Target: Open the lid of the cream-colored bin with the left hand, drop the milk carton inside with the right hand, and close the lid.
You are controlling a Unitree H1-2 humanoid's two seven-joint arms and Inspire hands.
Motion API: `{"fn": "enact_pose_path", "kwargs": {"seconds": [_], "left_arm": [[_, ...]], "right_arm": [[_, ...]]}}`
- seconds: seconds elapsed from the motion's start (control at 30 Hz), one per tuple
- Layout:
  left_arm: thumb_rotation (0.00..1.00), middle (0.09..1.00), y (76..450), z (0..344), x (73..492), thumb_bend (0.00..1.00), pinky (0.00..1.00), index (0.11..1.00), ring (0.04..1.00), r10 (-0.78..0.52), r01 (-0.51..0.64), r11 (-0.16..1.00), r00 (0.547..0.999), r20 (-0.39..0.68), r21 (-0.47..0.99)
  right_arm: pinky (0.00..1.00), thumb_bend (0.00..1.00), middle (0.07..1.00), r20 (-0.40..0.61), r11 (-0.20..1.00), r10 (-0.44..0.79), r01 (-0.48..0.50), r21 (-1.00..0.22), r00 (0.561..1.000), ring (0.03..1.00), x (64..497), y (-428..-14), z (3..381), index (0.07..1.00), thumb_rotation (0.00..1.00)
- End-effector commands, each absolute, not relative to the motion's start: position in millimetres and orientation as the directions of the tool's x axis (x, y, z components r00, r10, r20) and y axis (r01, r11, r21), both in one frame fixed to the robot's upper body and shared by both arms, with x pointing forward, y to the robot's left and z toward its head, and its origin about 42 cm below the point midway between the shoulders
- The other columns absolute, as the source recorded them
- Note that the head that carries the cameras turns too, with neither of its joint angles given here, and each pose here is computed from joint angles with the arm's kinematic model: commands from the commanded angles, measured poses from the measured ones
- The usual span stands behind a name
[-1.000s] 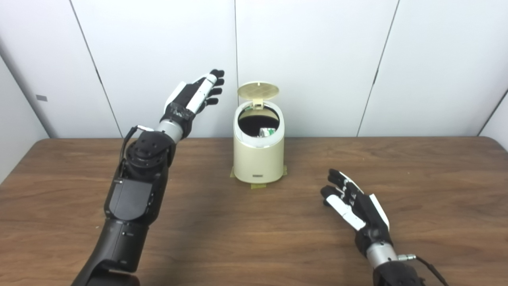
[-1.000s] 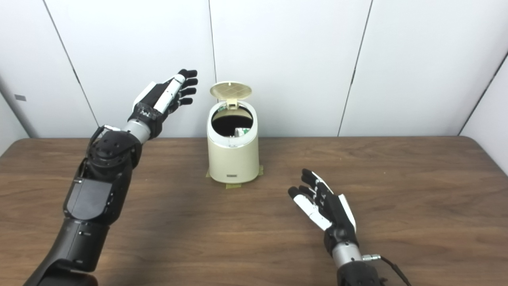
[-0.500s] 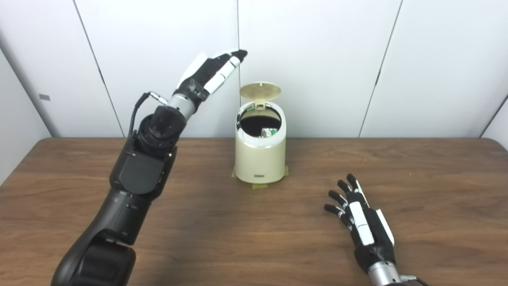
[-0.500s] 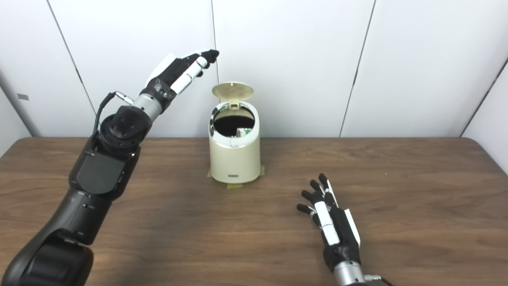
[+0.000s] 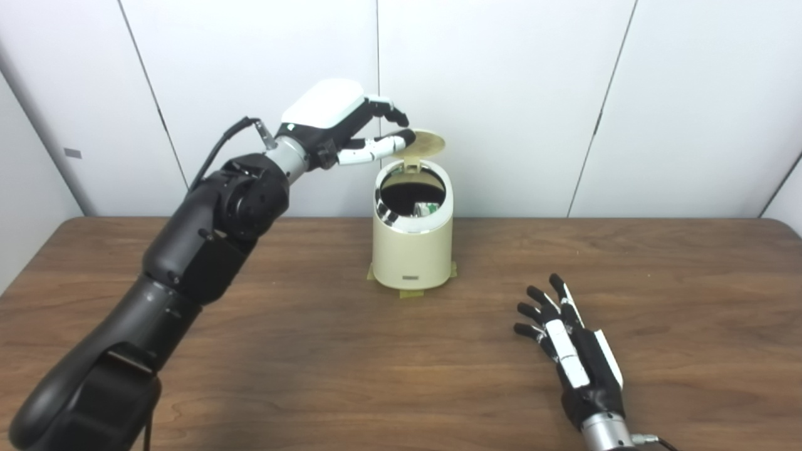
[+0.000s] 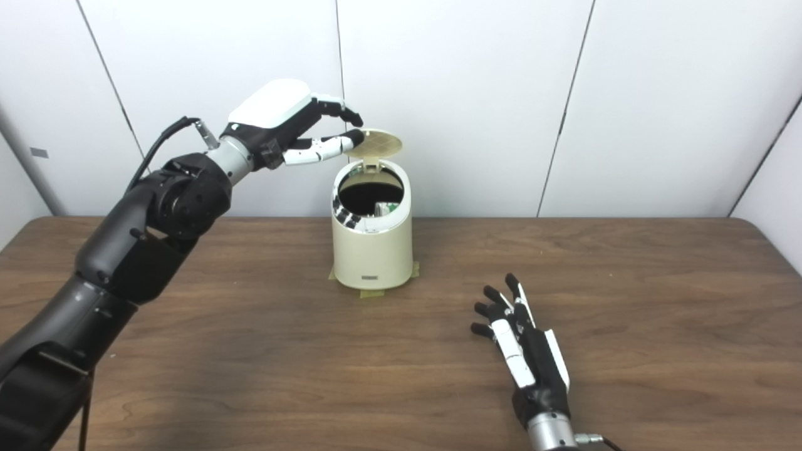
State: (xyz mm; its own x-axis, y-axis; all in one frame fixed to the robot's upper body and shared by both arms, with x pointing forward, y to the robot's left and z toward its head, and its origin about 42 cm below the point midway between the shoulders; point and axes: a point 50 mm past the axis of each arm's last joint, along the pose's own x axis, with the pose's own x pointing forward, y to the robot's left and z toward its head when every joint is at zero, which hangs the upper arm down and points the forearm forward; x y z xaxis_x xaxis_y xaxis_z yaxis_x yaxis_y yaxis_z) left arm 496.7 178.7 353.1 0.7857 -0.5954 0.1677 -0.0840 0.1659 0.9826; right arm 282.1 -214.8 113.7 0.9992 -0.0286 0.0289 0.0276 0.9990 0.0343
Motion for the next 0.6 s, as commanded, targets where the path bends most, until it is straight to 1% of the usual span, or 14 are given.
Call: {"fn": "enact_pose_path", "kwargs": {"seconds": [0.0,0.1,0.17,0.2,0.27,0.33,0.4,0.57], "left_arm": [[0.92,0.770,170.5,391.3,493.1,0.52,0.78,0.724,0.825,-0.644,-0.198,0.138,0.727,0.240,0.971],[0.91,0.740,171.5,389.3,489.6,0.55,0.74,0.703,0.799,-0.665,-0.244,0.083,0.709,0.236,0.966],[0.88,0.725,172.0,387.7,487.7,0.54,0.72,0.691,0.781,-0.677,-0.271,0.042,0.700,0.227,0.962],[0.89,0.720,172.4,386.8,486.8,0.54,0.72,0.689,0.773,-0.680,-0.279,0.027,0.699,0.222,0.960],[0.88,0.719,173.6,384.3,485.5,0.54,0.75,0.690,0.776,-0.682,-0.275,0.008,0.702,0.206,0.961],[0.86,0.719,174.6,380.8,483.9,0.54,0.73,0.691,0.783,-0.681,-0.269,-0.004,0.706,0.195,0.963],[0.89,0.724,175.7,375.9,482.2,0.54,0.70,0.697,0.797,-0.679,-0.257,-0.023,0.714,0.174,0.966],[0.92,0.739,179.2,364.8,483.4,0.53,0.75,0.721,0.800,-0.680,-0.227,-0.054,0.722,0.131,0.972]], "right_arm": [[0.75,0.54,0.880,0.007,0.999,-0.051,0.051,0.011,0.999,0.850,281.5,-221.0,103.6,1.000,0.77],[0.77,0.53,0.871,0.003,0.998,-0.057,0.057,-0.002,0.998,0.854,282.0,-221.3,102.9,1.000,0.76],[0.77,0.52,0.872,0.000,0.998,-0.058,0.058,-0.021,0.998,0.855,281.5,-221.0,103.3,1.000,0.79],[0.78,0.52,0.872,0.000,0.998,-0.059,0.059,-0.025,0.998,0.856,281.2,-220.7,103.5,1.000,0.80],[0.78,0.51,0.871,0.003,0.998,-0.061,0.061,-0.024,0.998,0.855,281.4,-220.1,104.0,1.000,0.80],[0.78,0.51,0.867,0.007,0.998,-0.065,0.065,-0.024,0.998,0.851,281.7,-220.3,104.6,1.000,0.81],[0.77,0.51,0.861,0.009,0.997,-0.072,0.072,-0.016,0.997,0.841,282.4,-221.0,105.2,1.000,0.79],[0.75,0.53,0.845,0.010,0.996,-0.093,0.093,-0.004,0.996,0.822,284.0,-224.8,103.2,1.000,0.76]]}}
